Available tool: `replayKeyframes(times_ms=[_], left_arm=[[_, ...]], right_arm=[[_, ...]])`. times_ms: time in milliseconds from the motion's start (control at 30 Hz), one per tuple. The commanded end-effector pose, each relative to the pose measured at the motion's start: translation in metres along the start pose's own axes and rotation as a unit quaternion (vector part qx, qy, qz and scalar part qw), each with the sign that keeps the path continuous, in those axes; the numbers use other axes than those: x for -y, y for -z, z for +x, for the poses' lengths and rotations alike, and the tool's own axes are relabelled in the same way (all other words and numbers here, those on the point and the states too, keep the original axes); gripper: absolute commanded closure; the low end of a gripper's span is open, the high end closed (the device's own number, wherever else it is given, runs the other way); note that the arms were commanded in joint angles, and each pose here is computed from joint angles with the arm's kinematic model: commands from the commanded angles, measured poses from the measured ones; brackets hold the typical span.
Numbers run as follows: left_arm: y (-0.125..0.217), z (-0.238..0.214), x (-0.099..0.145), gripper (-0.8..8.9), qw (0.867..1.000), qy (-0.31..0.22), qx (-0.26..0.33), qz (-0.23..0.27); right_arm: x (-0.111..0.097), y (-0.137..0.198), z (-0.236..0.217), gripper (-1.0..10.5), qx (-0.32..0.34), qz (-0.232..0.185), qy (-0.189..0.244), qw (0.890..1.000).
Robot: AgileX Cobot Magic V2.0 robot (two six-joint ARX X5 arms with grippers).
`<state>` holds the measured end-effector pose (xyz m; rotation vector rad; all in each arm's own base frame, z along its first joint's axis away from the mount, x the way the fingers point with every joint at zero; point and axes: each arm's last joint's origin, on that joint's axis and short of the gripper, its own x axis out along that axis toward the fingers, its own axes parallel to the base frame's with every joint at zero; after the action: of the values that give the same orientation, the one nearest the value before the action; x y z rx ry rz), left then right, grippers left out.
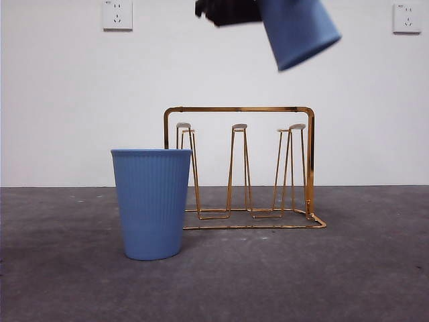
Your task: Pick up cup 1,put cup 1 in the cup rack,pick up cup 2,put cup 2 in the cup rack
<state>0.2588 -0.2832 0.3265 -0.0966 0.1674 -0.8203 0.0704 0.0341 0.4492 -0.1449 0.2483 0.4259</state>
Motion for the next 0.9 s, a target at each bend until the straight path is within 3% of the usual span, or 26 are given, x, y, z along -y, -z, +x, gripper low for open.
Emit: replayKeyframes(times_ms=[33, 333, 900], left_arm=[[0.006, 0.011, -0.001, 8.22, 1.000, -0.004, -0.005, 0.016], [0.024, 0.042, -0.005, 8.22, 0.999, -0.020, -0.030, 0.029], [0.042, 0.054, -0.020, 8.22, 0.996, -0.051, -0.057, 0.056]], right_arm=[[0.000, 0.000, 0.000, 7.6, 0.001, -0.002, 0.000, 1.000], [0.000, 0.002, 0.000, 7.6, -0.006, -0.002, 0.000, 1.000], [0.000, 0.002, 0.001, 7.6, -0.010, -0.002, -0.001, 1.000]])
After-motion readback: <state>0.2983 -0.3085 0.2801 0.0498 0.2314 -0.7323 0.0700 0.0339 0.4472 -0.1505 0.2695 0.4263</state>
